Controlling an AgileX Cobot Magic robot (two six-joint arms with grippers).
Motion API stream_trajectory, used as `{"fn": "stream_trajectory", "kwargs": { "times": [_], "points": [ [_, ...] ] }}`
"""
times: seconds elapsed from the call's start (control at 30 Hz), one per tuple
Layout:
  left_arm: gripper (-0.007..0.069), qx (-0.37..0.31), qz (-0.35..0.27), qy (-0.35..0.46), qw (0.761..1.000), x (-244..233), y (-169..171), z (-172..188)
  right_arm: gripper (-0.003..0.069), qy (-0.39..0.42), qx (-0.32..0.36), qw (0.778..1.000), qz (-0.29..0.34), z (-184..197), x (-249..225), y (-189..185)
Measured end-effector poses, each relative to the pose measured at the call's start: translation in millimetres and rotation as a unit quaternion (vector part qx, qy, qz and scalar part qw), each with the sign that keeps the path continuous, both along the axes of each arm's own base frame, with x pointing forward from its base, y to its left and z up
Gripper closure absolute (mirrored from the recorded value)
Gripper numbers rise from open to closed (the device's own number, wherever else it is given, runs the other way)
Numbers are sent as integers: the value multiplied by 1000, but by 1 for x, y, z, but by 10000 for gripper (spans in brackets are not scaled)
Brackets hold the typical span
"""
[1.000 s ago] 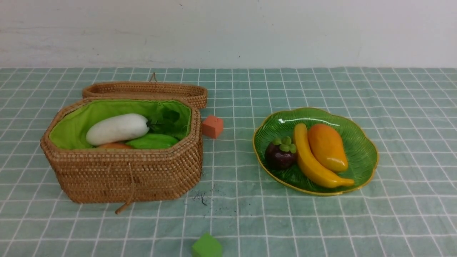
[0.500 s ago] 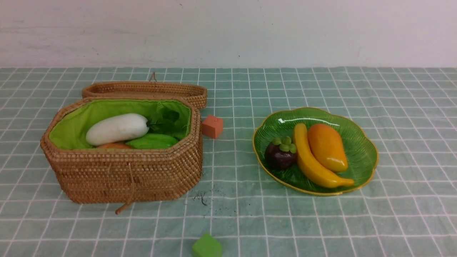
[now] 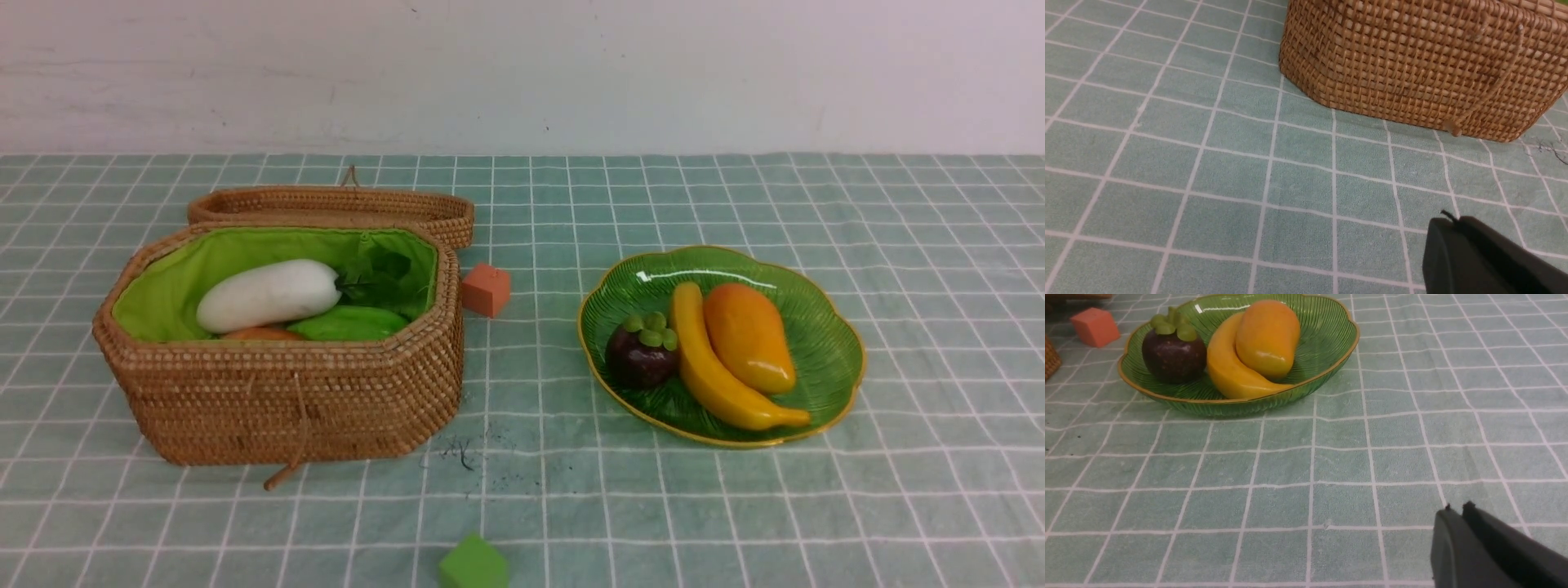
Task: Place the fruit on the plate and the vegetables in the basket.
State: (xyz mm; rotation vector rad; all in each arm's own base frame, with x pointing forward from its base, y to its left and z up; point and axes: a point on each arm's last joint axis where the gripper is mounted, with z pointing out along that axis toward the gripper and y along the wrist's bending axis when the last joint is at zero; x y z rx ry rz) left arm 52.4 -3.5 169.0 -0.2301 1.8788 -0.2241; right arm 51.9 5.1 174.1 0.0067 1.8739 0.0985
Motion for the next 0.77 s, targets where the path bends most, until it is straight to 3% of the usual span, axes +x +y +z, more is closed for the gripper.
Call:
{"fn": "stream_trajectory", "kwargs": {
  "times": [0.77],
  "points": [
    [626,0,0,0,1000,0,0,0,599,0,0,1000,0,0,0,0]
  ]
}}
